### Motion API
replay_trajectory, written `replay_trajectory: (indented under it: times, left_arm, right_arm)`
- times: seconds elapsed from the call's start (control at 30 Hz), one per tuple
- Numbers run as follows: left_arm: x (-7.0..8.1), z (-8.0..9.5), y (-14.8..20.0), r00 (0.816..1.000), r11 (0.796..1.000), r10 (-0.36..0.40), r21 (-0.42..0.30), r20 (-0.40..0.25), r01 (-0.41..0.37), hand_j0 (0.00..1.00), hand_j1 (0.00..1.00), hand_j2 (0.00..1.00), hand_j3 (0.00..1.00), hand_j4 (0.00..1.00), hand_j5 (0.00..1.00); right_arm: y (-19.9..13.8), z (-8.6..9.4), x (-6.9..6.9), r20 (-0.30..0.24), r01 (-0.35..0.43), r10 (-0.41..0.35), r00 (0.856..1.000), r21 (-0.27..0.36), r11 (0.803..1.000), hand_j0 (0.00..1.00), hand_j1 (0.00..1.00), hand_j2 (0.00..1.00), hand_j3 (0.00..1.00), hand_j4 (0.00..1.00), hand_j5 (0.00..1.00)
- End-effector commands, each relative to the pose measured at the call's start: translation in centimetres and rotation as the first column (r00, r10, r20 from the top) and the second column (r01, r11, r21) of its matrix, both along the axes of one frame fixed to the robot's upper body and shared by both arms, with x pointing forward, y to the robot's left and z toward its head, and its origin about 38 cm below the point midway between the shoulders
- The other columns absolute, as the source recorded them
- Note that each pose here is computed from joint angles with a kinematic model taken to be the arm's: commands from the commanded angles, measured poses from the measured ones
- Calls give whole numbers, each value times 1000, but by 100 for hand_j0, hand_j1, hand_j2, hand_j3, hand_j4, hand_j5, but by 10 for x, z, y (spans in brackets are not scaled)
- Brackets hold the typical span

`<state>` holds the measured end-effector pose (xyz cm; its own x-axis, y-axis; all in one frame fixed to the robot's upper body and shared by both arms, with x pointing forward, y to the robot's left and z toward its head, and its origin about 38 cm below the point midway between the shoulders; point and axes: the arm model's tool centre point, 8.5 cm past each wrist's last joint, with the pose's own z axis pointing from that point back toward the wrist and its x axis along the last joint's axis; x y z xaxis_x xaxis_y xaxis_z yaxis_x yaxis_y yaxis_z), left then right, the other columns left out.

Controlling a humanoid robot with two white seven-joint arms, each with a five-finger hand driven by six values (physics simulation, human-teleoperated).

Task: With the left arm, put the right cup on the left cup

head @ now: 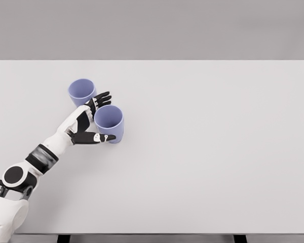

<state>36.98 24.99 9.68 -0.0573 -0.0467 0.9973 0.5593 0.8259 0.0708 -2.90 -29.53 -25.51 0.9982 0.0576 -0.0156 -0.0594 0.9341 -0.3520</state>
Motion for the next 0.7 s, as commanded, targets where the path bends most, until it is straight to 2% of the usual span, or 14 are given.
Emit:
replay_trajectory:
  times: [0.0, 0.67]
  left_arm:
    - [0, 0, 0, 1000, 1000, 1, -5, -3, -1, 100, 100, 100, 100, 100, 100]
    - [6, -5, -5, 1000, 1000, -2, -8, -14, 2, 100, 100, 100, 100, 100, 100]
  right_arm:
    - [0, 0, 0, -1, 0, 0, 1000, 0, 1000, 100, 100, 100, 100, 100, 100]
    - [0, 0, 0, 0, 2, -2, 1000, 0, 1000, 100, 100, 100, 100, 100, 100]
